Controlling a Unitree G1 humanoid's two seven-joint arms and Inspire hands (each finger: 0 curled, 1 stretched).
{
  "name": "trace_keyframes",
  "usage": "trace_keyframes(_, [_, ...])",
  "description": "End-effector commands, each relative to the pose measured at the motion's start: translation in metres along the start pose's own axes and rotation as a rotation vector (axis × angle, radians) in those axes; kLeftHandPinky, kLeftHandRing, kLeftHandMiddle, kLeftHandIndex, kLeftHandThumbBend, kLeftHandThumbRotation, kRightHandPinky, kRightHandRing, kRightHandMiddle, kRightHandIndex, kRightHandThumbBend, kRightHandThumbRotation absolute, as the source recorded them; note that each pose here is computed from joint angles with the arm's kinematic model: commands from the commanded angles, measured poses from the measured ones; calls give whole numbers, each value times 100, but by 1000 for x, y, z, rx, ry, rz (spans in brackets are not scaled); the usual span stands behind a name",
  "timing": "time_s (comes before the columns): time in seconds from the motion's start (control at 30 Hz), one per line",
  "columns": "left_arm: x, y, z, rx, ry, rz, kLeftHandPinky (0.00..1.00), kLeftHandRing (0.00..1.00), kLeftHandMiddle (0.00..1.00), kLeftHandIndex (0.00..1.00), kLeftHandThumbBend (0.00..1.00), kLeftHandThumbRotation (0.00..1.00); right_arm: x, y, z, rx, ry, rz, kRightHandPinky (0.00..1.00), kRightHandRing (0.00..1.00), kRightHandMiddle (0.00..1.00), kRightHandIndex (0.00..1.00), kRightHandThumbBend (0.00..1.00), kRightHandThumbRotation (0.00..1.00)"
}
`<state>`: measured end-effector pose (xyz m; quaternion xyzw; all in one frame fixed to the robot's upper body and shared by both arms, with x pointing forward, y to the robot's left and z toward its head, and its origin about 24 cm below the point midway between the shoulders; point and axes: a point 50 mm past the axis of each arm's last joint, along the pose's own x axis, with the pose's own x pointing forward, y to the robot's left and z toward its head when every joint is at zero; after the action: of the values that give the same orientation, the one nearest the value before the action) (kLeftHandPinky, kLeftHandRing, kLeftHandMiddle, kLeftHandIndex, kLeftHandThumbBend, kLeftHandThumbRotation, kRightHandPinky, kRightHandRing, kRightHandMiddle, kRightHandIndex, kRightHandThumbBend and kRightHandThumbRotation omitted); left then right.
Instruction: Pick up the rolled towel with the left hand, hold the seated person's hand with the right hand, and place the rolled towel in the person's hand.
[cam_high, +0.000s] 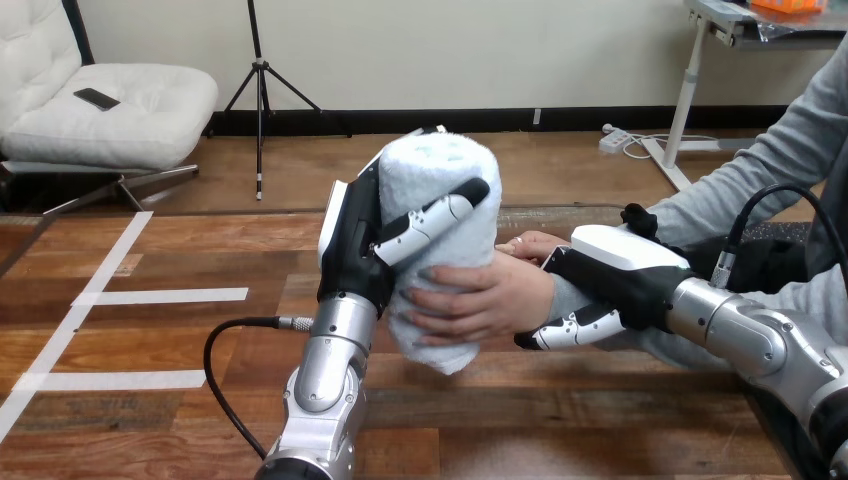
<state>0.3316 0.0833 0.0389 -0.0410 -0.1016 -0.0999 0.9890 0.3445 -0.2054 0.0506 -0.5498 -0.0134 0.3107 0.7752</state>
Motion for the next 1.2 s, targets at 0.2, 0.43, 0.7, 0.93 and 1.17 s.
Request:
trace_keyframes(0.2, [17,-6,24,28,-101,-53,94,91,88,87,100,89,10,-31,22,-13,-113,-118,20,22,27,27,67,72])
trace_keyframes(0.43, [16,-6,23,17,-107,-49,93,91,88,86,100,94,9,-31,21,-6,-112,-118,25,27,31,32,75,79])
trace_keyframes(0.7, [15,-5,23,-1,-112,-45,93,91,90,86,100,99,8,-33,19,17,-103,-90,35,39,43,45,89,88])
trace_keyframes(0.93, [14,-5,23,-13,-115,-41,94,92,91,86,100,100,7,-34,18,17,-103,-73,47,54,59,61,98,91])
trace_keyframes(1.17, [14,-4,23,-22,-110,-34,95,93,92,87,100,100,5,-33,16,-19,-86,-61,58,66,69,72,100,98])
